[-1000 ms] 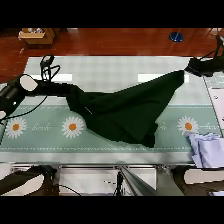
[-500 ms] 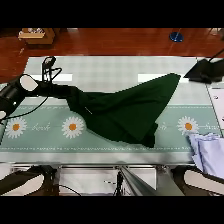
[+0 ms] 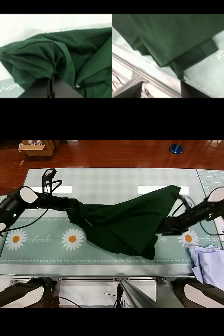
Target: Fold the shirts.
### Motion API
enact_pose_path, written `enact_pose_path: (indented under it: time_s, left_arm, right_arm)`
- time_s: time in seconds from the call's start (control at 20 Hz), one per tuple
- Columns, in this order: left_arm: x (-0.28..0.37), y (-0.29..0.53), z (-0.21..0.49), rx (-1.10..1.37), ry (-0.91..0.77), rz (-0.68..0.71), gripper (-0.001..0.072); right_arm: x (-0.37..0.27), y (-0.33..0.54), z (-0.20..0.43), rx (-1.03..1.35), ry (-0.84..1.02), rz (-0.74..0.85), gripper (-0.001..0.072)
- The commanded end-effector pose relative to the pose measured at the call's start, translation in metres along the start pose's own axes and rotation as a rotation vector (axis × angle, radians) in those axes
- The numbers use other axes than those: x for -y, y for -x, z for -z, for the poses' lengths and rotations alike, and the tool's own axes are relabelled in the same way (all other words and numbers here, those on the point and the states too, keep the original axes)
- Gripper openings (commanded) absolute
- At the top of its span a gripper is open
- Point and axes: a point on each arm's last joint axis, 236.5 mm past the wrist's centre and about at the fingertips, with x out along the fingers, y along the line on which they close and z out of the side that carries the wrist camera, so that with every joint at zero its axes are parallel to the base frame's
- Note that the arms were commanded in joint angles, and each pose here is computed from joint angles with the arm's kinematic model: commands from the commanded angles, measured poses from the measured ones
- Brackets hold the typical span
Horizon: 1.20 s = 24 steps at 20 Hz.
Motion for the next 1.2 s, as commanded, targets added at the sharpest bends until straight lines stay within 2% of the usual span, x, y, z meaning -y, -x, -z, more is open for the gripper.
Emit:
enact_pose_path:
  time_s: [0.0,0.15,0.6,1.15]
  left_arm:
    - [-0.001,0.000,-0.001,0.002,-0.002,-0.002,0.0024]
    - [-0.001,0.000,-0.001,0.003,-0.002,-0.002,0.0025]
    - [-0.001,0.000,-0.001,0.003,-0.002,-0.002,0.0025]
    - [-0.001,0.000,-0.001,0.002,-0.002,-0.002,0.0025]
  right_arm:
    - [0.008,-0.030,0.024,-0.072,-0.036,-0.016,0.0569]
    - [0.006,-0.051,0.029,-0.078,-0.050,-0.035,0.0564]
    - [-0.039,-0.087,0.039,-0.123,0.058,-0.058,0.0559]
    - [-0.012,-0.092,0.021,-0.050,0.021,0.076,0.0559]
